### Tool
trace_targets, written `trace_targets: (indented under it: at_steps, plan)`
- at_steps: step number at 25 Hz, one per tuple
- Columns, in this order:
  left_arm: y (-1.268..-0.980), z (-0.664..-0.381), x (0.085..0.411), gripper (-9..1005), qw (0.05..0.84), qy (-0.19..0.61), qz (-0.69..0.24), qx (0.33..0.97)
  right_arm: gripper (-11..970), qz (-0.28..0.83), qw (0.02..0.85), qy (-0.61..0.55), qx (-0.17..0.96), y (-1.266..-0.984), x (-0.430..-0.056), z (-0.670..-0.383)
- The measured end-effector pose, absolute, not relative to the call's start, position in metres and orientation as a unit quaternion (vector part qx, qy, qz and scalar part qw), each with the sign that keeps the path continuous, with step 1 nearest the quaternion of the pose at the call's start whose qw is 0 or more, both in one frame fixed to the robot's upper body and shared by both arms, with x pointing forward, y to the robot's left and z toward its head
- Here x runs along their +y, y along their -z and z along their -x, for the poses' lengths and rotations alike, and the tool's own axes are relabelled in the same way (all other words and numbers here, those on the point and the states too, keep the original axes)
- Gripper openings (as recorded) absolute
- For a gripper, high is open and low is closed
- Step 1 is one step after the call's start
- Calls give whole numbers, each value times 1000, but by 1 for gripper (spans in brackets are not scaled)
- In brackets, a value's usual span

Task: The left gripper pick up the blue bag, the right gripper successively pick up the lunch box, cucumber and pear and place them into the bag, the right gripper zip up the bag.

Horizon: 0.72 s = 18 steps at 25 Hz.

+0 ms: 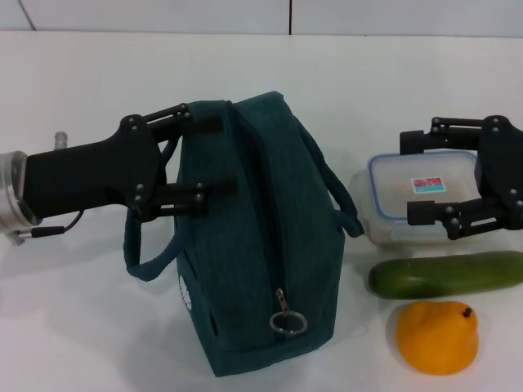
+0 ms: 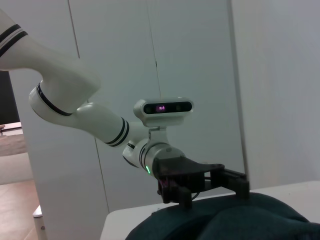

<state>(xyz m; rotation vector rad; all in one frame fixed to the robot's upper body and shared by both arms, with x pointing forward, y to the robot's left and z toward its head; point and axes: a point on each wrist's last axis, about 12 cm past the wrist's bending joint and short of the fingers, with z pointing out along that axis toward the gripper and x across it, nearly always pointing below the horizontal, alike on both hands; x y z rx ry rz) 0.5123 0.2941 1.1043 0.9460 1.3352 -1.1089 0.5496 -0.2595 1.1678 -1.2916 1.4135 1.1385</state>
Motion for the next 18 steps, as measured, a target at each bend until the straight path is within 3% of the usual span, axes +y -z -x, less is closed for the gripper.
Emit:
trace_targets:
  at_steps: [13, 18]
  plan:
    - [-1107, -515, 294, 842, 551, 477, -385, 566, 872, 525, 444, -456, 565, -1168, -259, -550]
    - [-1120, -528, 299, 842, 510, 513, -349, 596, 872, 528, 444, -455, 563, -1170, -259, -551]
